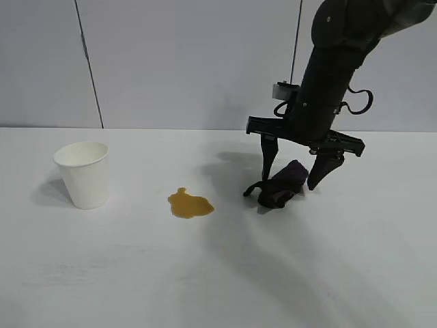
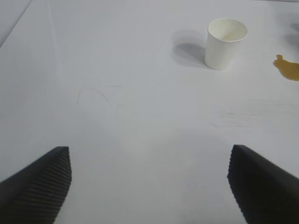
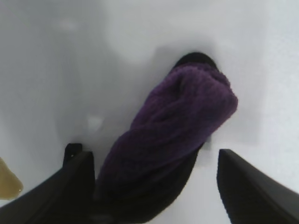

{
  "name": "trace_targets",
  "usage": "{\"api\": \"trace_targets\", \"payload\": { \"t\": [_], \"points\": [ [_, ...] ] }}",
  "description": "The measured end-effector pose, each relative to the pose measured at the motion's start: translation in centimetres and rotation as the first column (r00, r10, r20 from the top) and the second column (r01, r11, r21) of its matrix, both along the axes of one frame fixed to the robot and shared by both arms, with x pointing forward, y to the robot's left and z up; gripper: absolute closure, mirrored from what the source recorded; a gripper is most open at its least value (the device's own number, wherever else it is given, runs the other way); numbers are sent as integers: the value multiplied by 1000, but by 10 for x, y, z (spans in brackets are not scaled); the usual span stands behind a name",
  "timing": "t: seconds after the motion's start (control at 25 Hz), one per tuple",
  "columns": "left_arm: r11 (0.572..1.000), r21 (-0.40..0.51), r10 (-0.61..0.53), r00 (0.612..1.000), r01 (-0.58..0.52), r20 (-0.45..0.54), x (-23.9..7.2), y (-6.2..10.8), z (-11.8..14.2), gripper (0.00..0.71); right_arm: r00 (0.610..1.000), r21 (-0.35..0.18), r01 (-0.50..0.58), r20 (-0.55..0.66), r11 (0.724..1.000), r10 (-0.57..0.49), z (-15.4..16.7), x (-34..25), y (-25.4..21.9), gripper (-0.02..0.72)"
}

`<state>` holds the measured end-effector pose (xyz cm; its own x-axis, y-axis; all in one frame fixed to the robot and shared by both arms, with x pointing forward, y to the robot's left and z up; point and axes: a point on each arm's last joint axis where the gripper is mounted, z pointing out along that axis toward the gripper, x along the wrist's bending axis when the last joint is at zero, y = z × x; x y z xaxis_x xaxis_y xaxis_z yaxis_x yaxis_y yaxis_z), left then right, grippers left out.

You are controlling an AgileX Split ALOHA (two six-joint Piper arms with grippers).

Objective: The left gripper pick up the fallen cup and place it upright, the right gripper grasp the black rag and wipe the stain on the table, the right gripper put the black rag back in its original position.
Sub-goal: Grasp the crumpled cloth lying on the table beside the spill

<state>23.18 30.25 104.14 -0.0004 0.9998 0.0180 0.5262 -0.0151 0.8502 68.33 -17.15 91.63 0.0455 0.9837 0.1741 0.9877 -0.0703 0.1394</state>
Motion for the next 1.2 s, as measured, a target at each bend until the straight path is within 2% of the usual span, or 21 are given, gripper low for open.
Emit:
{"api": "trace_targets", "payload": {
  "t": [0.76,1.08,1.16,1.2],
  "points": [
    [1000,0,0,1000,0,0,0,0,0,53,999,-7,-3,34,1000,3,1,3,-1,201],
    [1000,0,0,1000,0,0,0,0,0,53,1000,-10,2,10,1000,-1,-10,3,0,203],
    [1000,0,0,1000,0,0,0,0,0,53,1000,-10,2,10,1000,-2,-10,3,0,239],
    [1000,0,0,1000,0,0,0,0,0,53,1000,-11,1,11,1000,-1,-10,4,0,289]
  ]
}}
